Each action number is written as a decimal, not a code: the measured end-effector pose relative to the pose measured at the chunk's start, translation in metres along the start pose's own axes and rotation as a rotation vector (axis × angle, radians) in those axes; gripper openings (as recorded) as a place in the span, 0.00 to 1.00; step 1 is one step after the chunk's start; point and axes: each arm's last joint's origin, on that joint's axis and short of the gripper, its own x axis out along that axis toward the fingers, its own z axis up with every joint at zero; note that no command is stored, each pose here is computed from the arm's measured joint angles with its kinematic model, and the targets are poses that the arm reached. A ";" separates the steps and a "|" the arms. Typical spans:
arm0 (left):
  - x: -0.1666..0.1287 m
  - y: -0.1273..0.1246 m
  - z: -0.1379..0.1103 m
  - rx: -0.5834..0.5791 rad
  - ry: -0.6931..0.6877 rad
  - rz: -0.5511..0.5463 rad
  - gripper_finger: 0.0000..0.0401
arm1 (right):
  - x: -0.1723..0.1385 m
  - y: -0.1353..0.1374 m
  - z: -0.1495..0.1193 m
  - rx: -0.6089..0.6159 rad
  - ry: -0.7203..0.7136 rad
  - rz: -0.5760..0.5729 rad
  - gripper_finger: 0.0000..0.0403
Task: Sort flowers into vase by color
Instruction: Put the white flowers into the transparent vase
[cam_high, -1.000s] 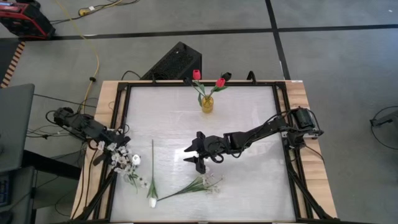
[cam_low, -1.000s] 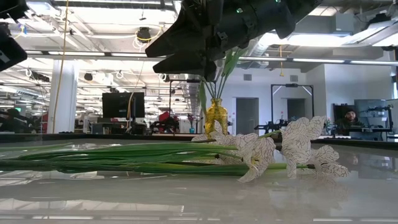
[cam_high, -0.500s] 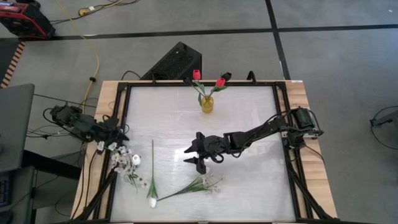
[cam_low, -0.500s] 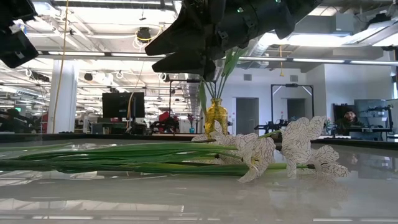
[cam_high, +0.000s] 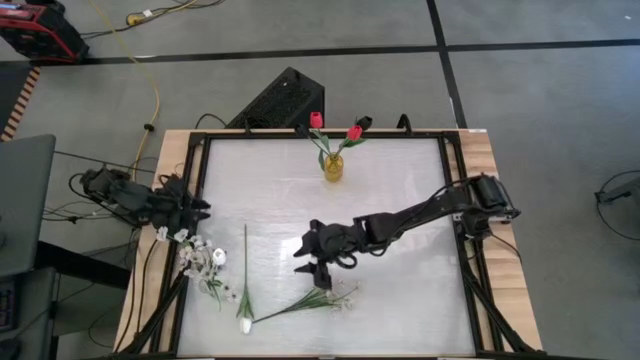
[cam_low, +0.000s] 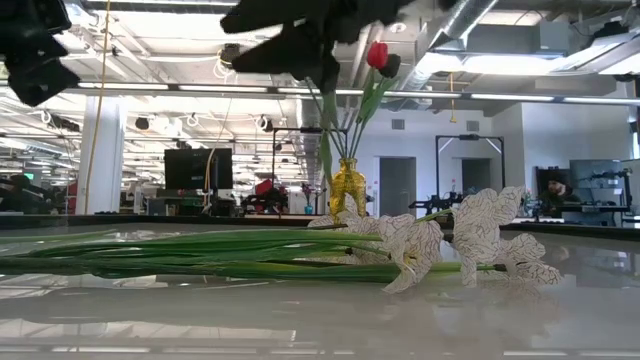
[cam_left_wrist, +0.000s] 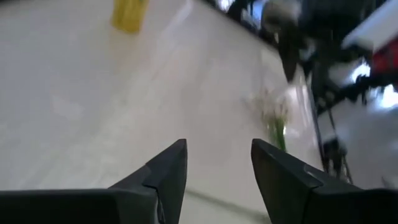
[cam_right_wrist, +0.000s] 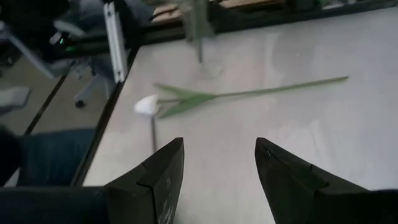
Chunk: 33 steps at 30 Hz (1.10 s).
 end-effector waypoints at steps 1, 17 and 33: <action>0.000 -0.001 0.002 -0.012 -0.038 0.005 0.41 | -0.001 0.005 0.001 -0.006 0.016 0.001 0.56; -0.029 -0.003 0.039 0.070 -0.469 0.240 0.38 | -0.005 0.078 -0.017 -0.052 0.001 -0.061 0.56; -0.014 -0.003 0.029 0.128 -0.426 0.265 0.38 | 0.076 0.069 -0.070 -0.135 -0.008 -0.002 0.56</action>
